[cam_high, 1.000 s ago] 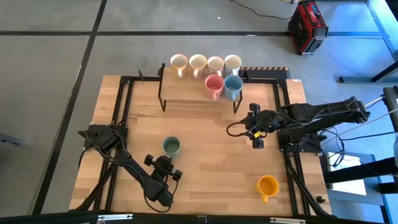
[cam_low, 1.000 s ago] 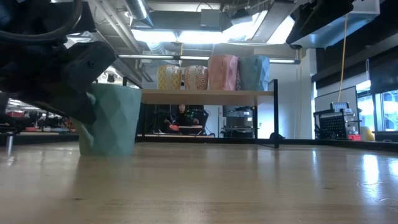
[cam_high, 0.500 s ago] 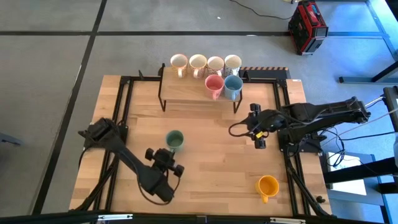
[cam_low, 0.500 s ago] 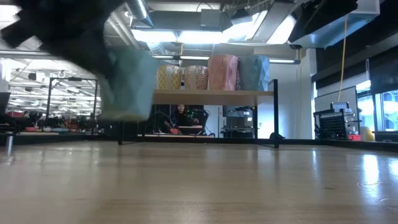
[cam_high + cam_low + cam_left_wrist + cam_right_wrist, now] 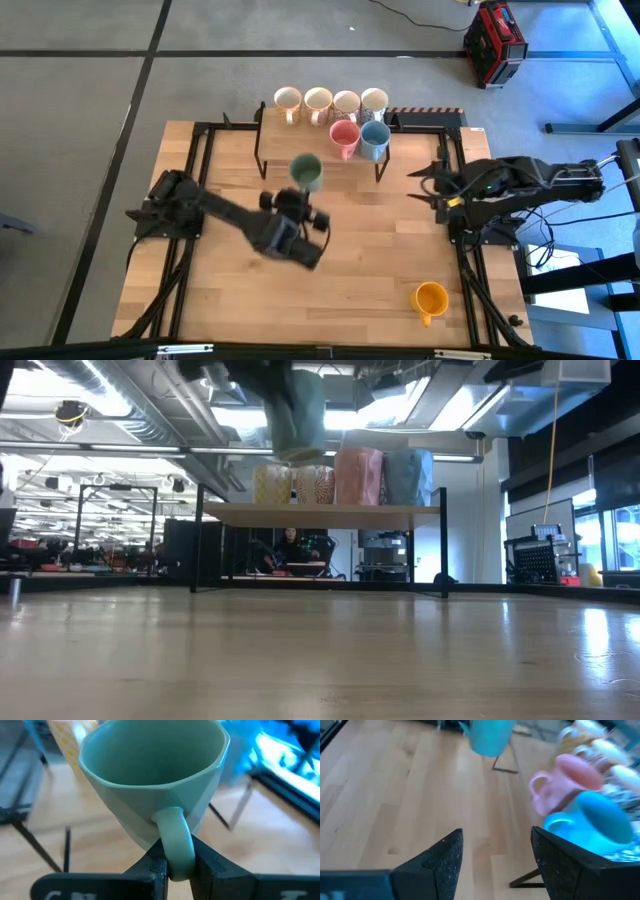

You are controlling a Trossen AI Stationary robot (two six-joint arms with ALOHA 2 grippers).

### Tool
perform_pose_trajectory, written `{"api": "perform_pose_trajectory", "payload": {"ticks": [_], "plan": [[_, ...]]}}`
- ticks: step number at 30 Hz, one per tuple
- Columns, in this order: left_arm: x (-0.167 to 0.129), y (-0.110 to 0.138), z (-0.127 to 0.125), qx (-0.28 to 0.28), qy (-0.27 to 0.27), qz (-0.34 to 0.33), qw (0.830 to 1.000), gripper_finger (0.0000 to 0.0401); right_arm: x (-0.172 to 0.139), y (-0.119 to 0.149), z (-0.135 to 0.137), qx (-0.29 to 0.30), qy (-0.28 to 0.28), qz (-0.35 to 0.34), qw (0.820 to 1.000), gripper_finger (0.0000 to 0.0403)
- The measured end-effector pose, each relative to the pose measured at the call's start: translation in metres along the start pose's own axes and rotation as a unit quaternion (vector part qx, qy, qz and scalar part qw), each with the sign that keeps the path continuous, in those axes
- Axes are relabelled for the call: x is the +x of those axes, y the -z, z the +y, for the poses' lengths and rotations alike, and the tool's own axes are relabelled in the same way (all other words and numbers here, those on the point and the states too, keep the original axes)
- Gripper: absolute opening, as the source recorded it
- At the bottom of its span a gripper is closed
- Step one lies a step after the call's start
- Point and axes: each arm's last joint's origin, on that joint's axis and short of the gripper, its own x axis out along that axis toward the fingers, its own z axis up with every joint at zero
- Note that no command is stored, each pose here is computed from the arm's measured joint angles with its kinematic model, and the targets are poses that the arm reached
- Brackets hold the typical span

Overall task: Place coffee mugs
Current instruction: Put the green mug on the shelf

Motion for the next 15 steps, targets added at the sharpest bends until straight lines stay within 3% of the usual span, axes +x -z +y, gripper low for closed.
{"api": "perform_pose_trajectory", "payload": {"ticks": [8,15], "plan": [[0.065,-0.046,-0.003,-0.015,-0.054,-0.015,0.998,0.0038,-0.023,0.009,-0.007,-0.009,0.015,-0.025,1.0,0.0223],[0.107,-0.061,0.005,-0.024,-0.093,0.002,0.995,0.0038,-0.029,0.013,-0.008,-0.014,0.016,-0.025,0.999,0.0223]]}}
